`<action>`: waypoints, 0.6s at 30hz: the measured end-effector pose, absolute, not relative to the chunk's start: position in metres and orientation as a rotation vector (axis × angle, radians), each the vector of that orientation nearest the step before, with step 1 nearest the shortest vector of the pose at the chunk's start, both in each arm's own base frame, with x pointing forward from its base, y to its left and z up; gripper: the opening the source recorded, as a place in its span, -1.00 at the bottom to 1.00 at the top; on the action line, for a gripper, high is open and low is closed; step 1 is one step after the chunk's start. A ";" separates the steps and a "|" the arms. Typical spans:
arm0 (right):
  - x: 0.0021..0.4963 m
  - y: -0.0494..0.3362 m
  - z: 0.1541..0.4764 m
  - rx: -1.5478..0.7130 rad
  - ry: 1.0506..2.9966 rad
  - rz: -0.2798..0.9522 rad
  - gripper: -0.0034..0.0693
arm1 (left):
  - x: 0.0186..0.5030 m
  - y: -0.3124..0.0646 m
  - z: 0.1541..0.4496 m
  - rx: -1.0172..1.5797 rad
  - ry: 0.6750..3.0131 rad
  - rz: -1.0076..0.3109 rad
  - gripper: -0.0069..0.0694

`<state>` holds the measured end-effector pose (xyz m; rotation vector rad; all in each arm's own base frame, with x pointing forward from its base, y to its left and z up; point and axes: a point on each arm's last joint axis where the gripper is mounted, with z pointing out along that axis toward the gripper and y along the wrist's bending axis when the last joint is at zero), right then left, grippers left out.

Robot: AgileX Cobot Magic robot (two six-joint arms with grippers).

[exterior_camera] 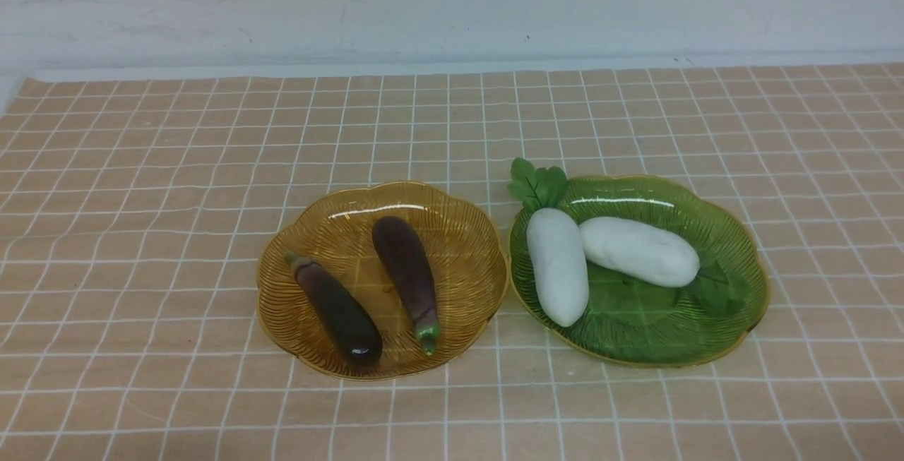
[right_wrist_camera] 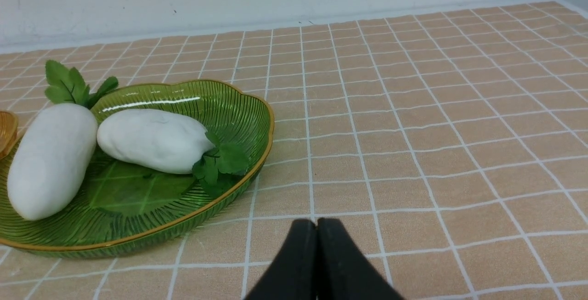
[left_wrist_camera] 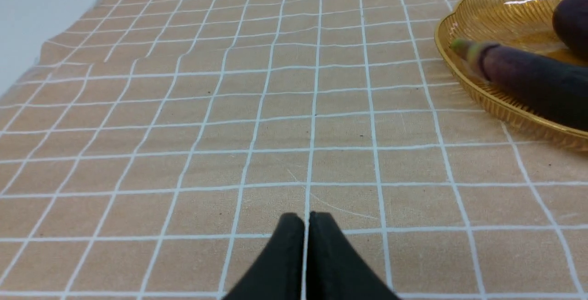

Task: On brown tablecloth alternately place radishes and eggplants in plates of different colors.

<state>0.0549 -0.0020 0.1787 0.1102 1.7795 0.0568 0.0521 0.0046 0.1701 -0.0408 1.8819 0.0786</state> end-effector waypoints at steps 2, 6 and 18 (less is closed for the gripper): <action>0.055 -0.002 0.179 0.110 1.779 0.057 -0.95 | 0.052 0.003 0.170 -0.020 1.882 0.064 -0.83; 0.055 -0.002 0.179 0.110 1.779 0.057 -0.95 | 0.052 0.002 0.170 0.005 1.882 0.045 -0.83; 0.055 -0.002 0.179 0.109 1.779 0.056 -0.95 | 0.052 0.002 0.170 0.010 1.882 0.042 -0.83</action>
